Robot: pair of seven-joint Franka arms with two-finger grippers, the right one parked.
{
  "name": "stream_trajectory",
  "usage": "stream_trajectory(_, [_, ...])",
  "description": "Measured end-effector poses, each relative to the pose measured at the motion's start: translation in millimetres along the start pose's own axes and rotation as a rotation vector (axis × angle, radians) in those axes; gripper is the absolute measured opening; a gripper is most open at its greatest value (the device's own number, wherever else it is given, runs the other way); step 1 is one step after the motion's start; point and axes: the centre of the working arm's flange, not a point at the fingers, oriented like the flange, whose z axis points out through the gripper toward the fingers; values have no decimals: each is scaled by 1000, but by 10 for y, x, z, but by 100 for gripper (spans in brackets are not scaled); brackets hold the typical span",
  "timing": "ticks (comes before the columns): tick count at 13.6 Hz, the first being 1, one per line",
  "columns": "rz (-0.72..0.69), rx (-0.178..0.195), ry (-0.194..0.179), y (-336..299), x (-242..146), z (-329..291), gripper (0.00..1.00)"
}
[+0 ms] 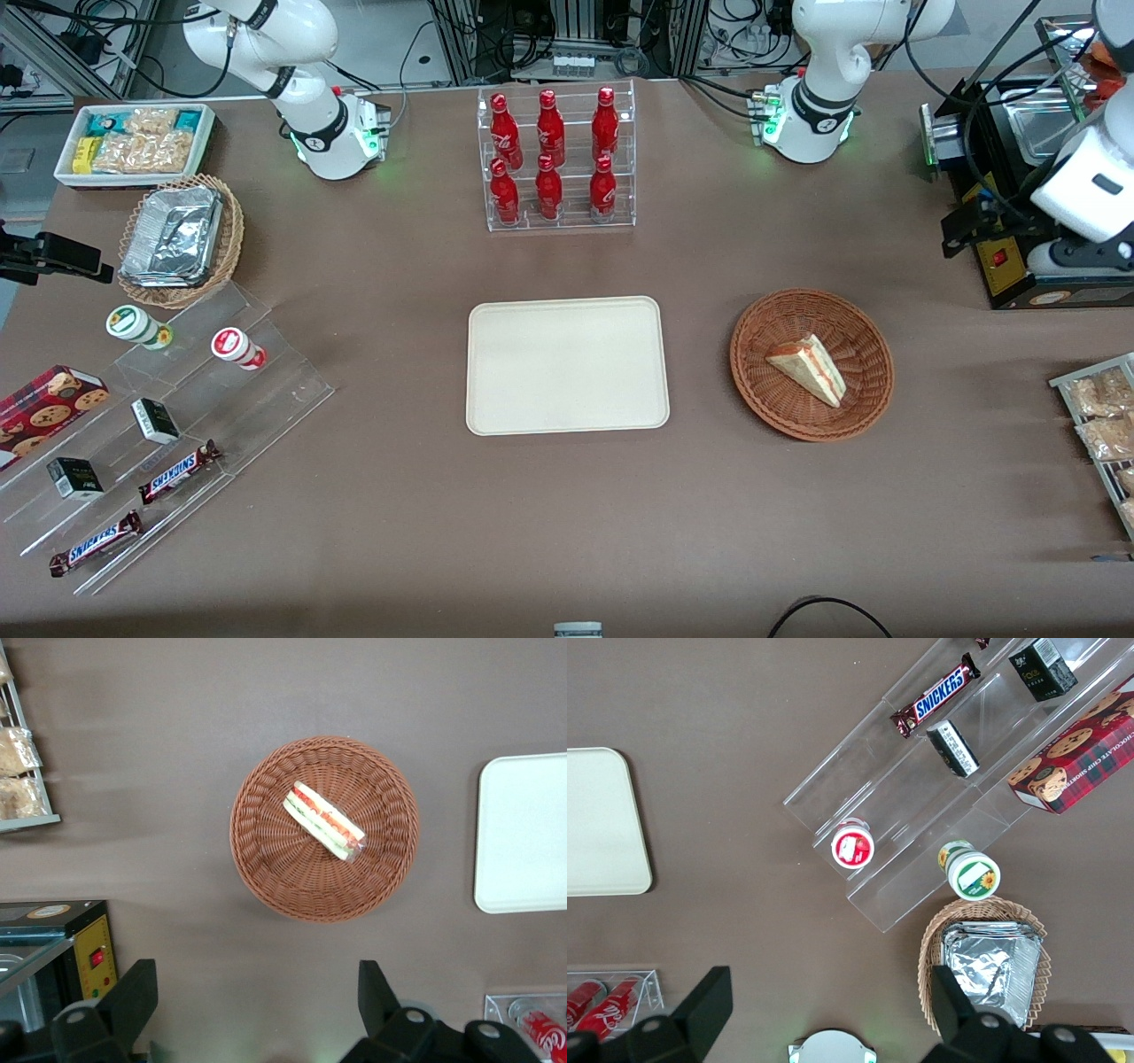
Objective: Place sandwich from basket to tray
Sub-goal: 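Move the left gripper down over the sandwich in the wicker basket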
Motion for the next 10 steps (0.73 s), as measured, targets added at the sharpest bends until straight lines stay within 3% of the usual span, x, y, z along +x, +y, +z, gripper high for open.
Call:
stream_trajectory(4, [-114,-3,21,293,284,575,100])
stream_trajectory(7, [-254,-22,76,463,349,1200,100])
stream_trajectory(10, [-402,-42,105,513,274,1788,100])
